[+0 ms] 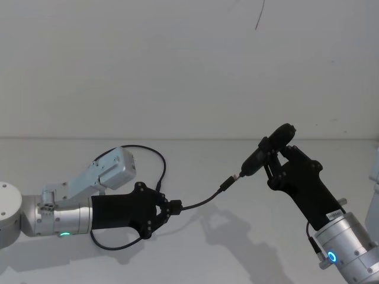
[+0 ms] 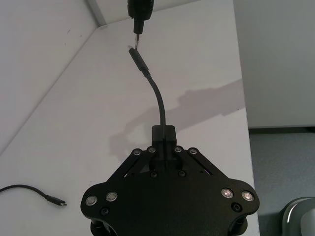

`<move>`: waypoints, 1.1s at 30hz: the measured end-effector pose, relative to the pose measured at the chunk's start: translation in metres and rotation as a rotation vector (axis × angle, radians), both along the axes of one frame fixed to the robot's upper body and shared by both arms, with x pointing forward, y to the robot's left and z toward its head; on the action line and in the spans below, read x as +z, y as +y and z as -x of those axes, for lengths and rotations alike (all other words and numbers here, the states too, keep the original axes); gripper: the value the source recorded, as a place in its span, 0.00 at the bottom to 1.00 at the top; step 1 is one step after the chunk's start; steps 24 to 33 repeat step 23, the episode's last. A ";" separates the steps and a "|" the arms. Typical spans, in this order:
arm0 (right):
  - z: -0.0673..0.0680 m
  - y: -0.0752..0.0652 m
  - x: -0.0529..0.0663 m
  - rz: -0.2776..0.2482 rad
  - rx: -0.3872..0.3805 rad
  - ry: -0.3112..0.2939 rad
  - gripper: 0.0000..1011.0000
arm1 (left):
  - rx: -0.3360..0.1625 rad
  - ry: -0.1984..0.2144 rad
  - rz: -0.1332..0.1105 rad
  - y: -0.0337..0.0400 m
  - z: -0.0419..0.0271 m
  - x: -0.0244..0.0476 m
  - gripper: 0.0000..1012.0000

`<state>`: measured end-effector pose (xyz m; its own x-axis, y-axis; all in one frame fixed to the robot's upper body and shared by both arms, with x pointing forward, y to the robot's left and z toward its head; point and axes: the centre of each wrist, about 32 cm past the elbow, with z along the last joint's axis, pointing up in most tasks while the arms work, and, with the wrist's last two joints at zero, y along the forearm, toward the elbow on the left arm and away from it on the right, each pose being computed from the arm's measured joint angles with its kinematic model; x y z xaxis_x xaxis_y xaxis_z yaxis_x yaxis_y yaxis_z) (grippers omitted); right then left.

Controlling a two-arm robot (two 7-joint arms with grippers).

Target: Pick up the data cable with the one hand.

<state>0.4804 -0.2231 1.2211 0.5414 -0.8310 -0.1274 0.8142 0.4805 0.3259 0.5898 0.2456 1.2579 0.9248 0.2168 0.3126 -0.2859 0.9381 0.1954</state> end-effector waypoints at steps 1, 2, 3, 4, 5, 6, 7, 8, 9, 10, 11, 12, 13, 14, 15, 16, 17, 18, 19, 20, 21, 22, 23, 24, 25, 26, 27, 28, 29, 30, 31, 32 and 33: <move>0.000 0.000 0.000 0.000 0.000 0.000 0.26 | 0.000 0.000 0.000 0.0000 0.0000 0.0000 0.03; 0.000 0.000 0.000 0.000 0.000 0.000 0.26 | 0.000 0.000 0.000 0.0000 0.0000 0.0000 0.03; 0.000 0.000 0.000 0.000 0.001 0.000 0.26 | 0.000 0.000 0.000 0.0000 0.0000 0.0000 0.03; 0.000 0.000 0.000 0.001 0.001 0.000 0.26 | 0.000 0.000 0.000 0.0000 0.0000 0.0000 0.03; 0.000 0.000 0.000 0.001 0.001 0.000 0.26 | 0.000 0.000 0.000 0.0000 0.0000 0.0000 0.03; 0.000 0.000 0.000 0.001 0.001 0.000 0.26 | 0.000 0.000 0.000 0.0000 0.0000 0.0000 0.03; 0.000 0.000 0.000 0.001 0.001 0.000 0.26 | 0.000 0.000 0.000 0.0000 0.0000 0.0000 0.03; 0.000 0.000 0.000 0.001 0.001 0.000 0.26 | 0.000 0.000 0.000 0.0000 0.0000 0.0000 0.03; 0.000 0.000 0.000 0.001 0.002 0.000 0.26 | 0.000 0.000 0.000 0.0000 0.0000 0.0000 0.03; 0.000 0.000 0.000 0.001 0.002 0.000 0.26 | 0.000 0.000 0.000 0.0000 0.0000 0.0000 0.03; 0.000 0.000 0.000 0.001 0.002 0.000 0.26 | 0.000 0.000 0.000 0.0000 0.0000 0.0000 0.03; 0.000 0.000 0.000 0.001 0.002 0.000 0.26 | 0.000 0.000 0.000 0.0000 0.0000 0.0000 0.03; 0.000 0.000 0.000 0.001 0.002 0.000 0.26 | 0.000 0.000 0.000 0.0000 0.0000 0.0000 0.03; 0.000 0.000 0.000 0.001 0.002 0.000 0.26 | 0.000 0.000 0.000 0.0000 0.0000 0.0000 0.03; 0.000 0.000 0.000 0.001 0.002 0.000 0.26 | 0.000 0.000 0.000 0.0000 0.0000 0.0000 0.03; 0.000 0.000 0.000 0.001 0.002 0.000 0.26 | 0.000 0.000 0.000 0.0000 0.0000 0.0000 0.03; 0.000 0.000 0.000 0.001 0.002 0.000 0.26 | 0.000 0.000 0.000 0.0000 0.0000 0.0000 0.03; 0.000 0.000 0.000 0.001 0.002 0.000 0.26 | 0.000 0.000 0.000 0.0000 0.0000 0.0000 0.03; 0.000 0.000 0.000 0.001 0.003 0.000 0.26 | 0.000 0.000 0.000 0.0000 0.0000 0.0000 0.03; 0.000 0.000 0.000 0.001 0.003 0.000 0.26 | 0.000 0.000 0.000 0.0000 0.0000 0.0000 0.03; 0.000 0.000 0.000 0.001 0.003 0.000 0.26 | 0.000 0.000 0.000 0.0000 0.0000 0.0000 0.03; 0.000 0.000 0.000 0.001 0.003 0.000 0.26 | 0.000 0.000 0.000 0.0000 0.0000 0.0000 0.03; 0.000 0.000 0.000 0.001 0.003 0.000 0.26 | 0.000 0.000 0.000 0.0000 0.0000 0.0000 0.03; 0.000 0.000 0.000 0.001 0.003 0.000 0.26 | 0.000 0.000 0.000 0.0000 0.0000 0.0000 0.03; 0.000 0.000 0.000 0.001 0.003 0.000 0.26 | 0.000 0.000 0.000 0.0000 0.0000 0.0000 0.03; 0.000 0.000 0.000 0.001 0.003 0.000 0.26 | 0.000 0.000 0.000 0.0000 0.0000 0.0000 0.03; 0.000 0.000 0.000 0.001 0.003 0.000 0.26 | 0.000 0.000 0.000 0.0000 0.0000 0.0000 0.03; 0.000 0.000 0.000 0.001 0.003 0.000 0.26 | 0.000 0.000 0.000 0.0000 0.0000 0.0000 0.03; 0.000 0.000 0.000 0.001 0.003 0.000 0.26 | 0.000 0.000 0.000 0.0000 0.0000 0.0000 0.03; 0.000 0.000 0.000 0.001 0.003 0.000 0.26 | 0.000 0.000 0.000 0.0000 0.0000 0.0000 0.03; 0.000 0.000 0.000 0.001 0.003 0.000 0.26 | 0.000 0.000 0.000 0.0000 0.0000 0.0000 0.03; 0.000 0.000 0.000 0.001 0.003 0.000 0.26 | 0.000 0.000 0.000 0.0000 0.0000 0.0000 0.03; 0.000 0.000 0.000 0.001 0.003 0.000 0.26 | 0.000 0.000 0.000 0.0000 0.0000 0.0000 0.03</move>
